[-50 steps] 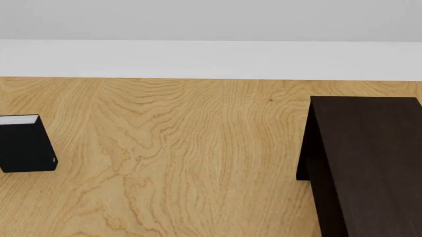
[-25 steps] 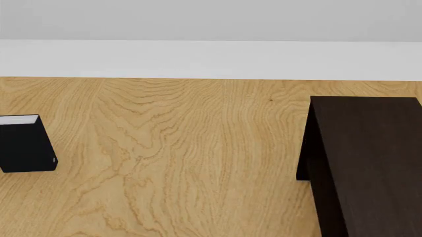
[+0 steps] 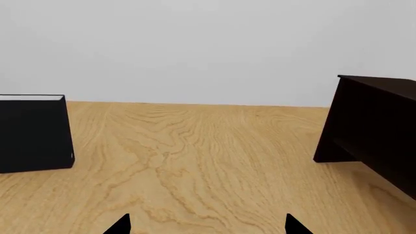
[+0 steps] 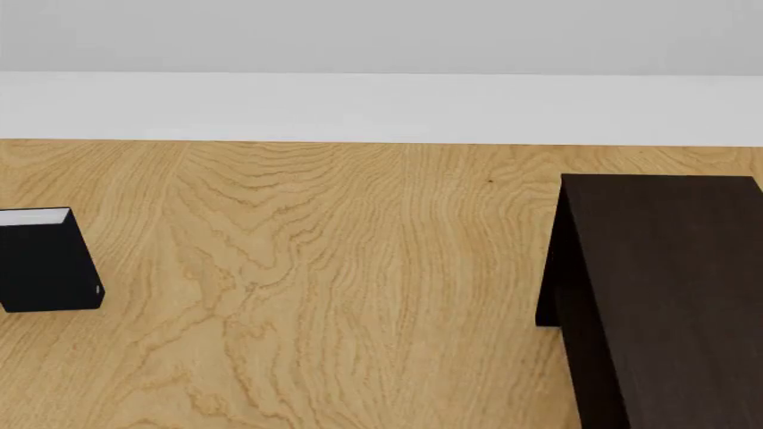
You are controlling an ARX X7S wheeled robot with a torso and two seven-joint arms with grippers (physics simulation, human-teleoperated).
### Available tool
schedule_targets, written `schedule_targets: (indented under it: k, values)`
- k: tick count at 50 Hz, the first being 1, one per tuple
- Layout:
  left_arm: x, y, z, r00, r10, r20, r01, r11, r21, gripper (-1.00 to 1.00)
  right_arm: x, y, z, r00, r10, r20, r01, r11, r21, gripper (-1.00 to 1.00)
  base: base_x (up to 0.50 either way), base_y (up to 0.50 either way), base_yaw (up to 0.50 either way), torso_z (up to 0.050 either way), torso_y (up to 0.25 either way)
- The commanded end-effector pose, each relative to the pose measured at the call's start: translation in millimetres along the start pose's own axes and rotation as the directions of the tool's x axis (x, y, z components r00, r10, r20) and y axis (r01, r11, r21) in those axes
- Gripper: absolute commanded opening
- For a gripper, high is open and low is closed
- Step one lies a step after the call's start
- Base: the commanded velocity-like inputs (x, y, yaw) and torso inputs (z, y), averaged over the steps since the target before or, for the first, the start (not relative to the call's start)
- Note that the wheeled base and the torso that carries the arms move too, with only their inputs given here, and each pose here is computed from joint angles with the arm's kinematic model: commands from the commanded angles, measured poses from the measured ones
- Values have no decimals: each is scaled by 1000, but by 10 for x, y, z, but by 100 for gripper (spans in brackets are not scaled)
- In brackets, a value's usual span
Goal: Pick up the book on the right and place it on the cabinet shelf.
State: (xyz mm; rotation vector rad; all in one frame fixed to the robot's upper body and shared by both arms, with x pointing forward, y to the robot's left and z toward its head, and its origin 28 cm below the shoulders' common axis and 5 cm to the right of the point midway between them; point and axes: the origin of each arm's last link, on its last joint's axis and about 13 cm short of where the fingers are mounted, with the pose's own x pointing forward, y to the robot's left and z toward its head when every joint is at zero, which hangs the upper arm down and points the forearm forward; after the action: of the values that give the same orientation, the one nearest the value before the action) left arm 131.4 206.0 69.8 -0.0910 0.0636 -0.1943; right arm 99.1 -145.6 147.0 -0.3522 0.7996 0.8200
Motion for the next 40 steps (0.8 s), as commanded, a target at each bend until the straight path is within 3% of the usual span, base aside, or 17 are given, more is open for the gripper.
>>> schedule_targets:
  k: [1,24,25,27,34,40]
  values:
    - [0,0,11,1000,-2,11,2,1000,-5,100,41,-7,-18,1000,-2,1,2,1000,26,100,0,0,0,0,0]
    - [3,2,13,1000,-4,11,4,1000,-5,100,79,27,-108,999,15,-42,-12,997,76,100,0,0,0,0,0]
    - [2,2,14,1000,-4,10,4,1000,-5,100,75,16,-98,999,-16,-36,19,996,87,-100,0,0,0,0,0]
    - [-1,2,17,1000,-3,11,3,1000,-5,100,55,32,-84,999,-24,-25,25,999,37,-100,0,0,0,0,0]
    - [-3,0,15,1000,-3,12,3,1000,-6,100,-13,36,25,995,-53,80,47,995,85,-100,0,0,0,0,0]
    - [-4,4,7,1000,-4,10,4,1000,-7,100,-146,22,193,976,-148,159,132,985,108,-100,0,0,0,0,0]
